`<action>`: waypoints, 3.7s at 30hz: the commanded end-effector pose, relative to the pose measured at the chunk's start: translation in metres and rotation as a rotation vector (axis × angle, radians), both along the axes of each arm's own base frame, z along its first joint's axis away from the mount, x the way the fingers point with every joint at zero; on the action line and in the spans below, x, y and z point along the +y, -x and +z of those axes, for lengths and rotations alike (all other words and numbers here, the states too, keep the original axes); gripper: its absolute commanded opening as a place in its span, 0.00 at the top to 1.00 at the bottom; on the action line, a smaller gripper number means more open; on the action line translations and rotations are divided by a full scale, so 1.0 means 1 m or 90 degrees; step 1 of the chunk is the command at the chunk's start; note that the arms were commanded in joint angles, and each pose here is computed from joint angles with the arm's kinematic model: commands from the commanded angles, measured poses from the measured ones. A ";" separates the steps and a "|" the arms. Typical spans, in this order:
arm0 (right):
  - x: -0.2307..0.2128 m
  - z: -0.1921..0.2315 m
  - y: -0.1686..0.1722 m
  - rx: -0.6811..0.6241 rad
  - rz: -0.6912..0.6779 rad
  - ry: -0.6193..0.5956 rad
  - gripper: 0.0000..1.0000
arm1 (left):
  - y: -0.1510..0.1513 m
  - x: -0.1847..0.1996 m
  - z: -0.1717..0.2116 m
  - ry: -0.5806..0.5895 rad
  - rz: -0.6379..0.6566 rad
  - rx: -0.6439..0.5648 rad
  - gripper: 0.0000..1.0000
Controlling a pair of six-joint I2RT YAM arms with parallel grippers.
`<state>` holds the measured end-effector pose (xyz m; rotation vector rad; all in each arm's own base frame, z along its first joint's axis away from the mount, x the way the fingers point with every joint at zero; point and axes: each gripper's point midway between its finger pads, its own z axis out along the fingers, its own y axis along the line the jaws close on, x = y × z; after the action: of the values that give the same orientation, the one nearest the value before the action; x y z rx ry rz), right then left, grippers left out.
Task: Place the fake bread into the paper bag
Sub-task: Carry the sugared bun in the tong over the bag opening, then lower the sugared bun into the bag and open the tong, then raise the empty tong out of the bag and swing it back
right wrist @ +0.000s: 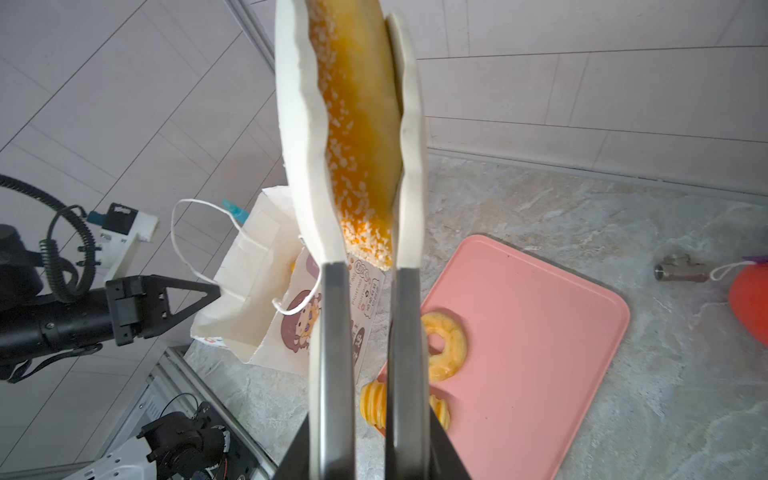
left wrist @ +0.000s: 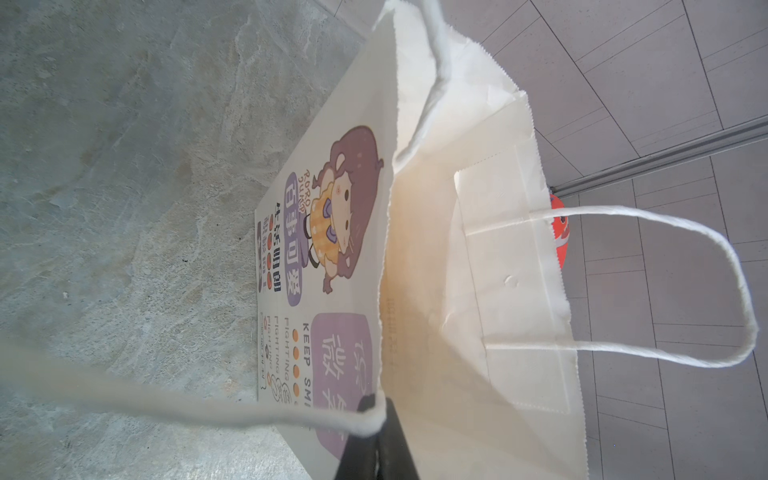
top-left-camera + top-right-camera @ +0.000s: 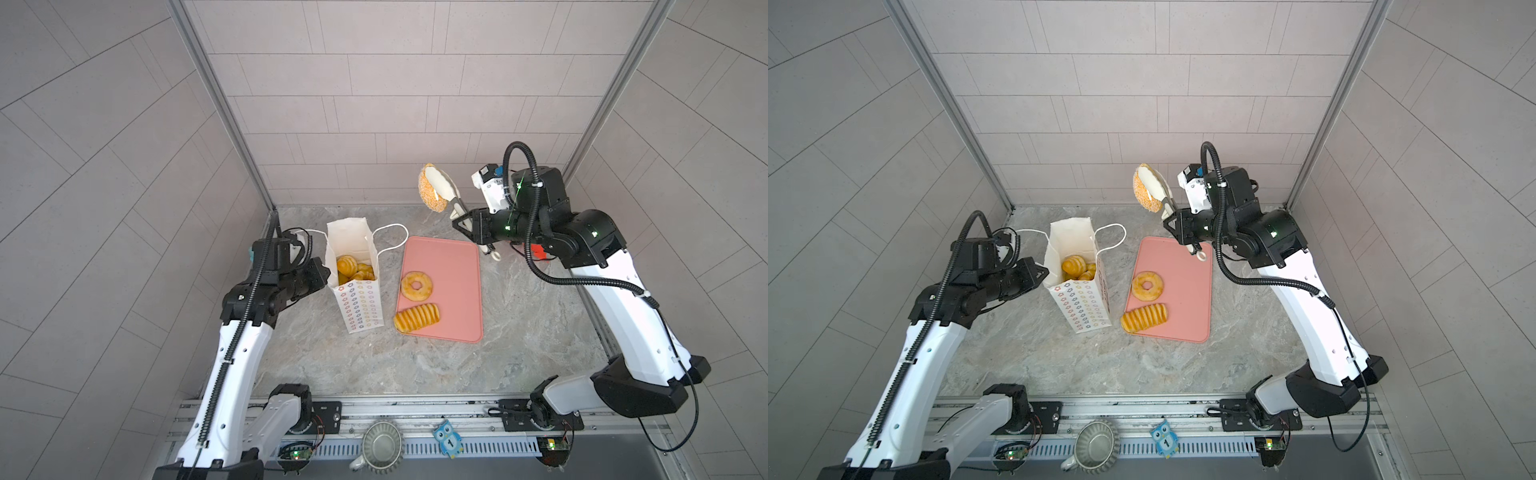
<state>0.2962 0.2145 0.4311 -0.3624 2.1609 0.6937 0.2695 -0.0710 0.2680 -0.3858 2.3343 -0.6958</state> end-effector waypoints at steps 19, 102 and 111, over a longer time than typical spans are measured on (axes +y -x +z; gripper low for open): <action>0.109 0.007 0.032 -0.053 0.125 0.037 0.71 | 0.003 0.003 0.014 -0.001 0.009 -0.025 0.95; 0.093 0.000 0.026 -0.122 0.063 0.195 0.49 | 0.004 0.003 0.014 0.002 0.010 -0.026 0.95; 0.047 0.001 0.007 -0.102 0.003 0.193 0.49 | 0.003 0.002 0.015 0.003 0.011 -0.027 0.95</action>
<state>0.2920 0.2843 0.4137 -0.6074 2.1514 0.3230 0.2666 -0.0689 0.2702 -0.3933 2.3245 -0.6838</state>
